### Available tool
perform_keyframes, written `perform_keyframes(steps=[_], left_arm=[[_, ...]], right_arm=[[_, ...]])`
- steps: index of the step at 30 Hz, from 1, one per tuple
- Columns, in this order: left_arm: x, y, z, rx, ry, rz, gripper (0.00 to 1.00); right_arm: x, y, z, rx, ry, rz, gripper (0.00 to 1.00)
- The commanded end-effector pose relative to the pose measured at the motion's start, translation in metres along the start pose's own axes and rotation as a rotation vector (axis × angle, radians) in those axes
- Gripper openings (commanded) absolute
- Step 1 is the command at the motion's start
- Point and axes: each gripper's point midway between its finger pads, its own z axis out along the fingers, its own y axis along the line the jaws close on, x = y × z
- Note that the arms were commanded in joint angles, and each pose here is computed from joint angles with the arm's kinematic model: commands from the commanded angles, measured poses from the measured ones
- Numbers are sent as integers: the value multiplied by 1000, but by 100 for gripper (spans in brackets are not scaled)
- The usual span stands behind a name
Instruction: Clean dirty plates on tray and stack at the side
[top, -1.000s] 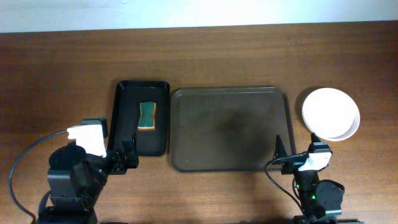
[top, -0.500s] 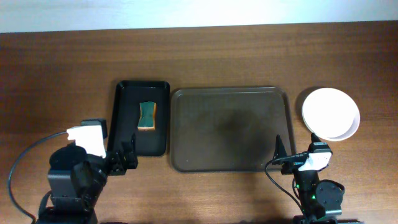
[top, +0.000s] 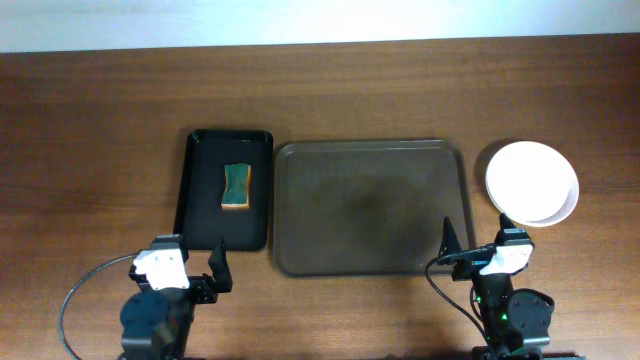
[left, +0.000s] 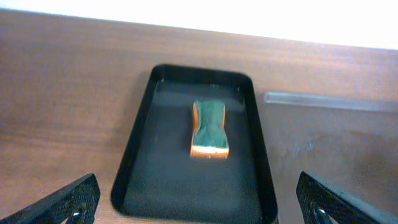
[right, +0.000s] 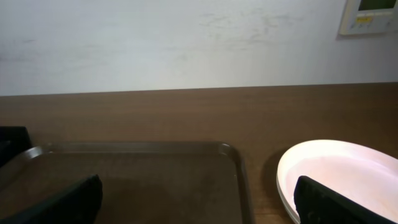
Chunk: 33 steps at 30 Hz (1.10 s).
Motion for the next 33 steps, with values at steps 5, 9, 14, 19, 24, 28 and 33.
perform_keyframes(steps=[5, 9, 14, 19, 24, 28, 33], left_arm=[[-11, 0, 12, 23, -245, 4, 99], [-27, 3, 14, 17, -410, -3, 99], [-32, -4, 12, 22, -432, 138, 99], [4, -4, 25, 44, -278, 138, 99], [4, -4, 25, 44, -277, 138, 99], [4, -4, 25, 44, -278, 138, 99], [4, -4, 25, 44, -278, 138, 99]], right_arm=[[2, 0, 0, -3, 1, -6, 99], [2, 0, 0, -3, 1, -6, 99], [2, 0, 0, -3, 1, -6, 99], [2, 0, 0, -3, 1, -6, 99], [2, 0, 0, -3, 1, -6, 99], [2, 0, 0, -3, 2, -6, 99], [2, 0, 0, -3, 1, -6, 99]])
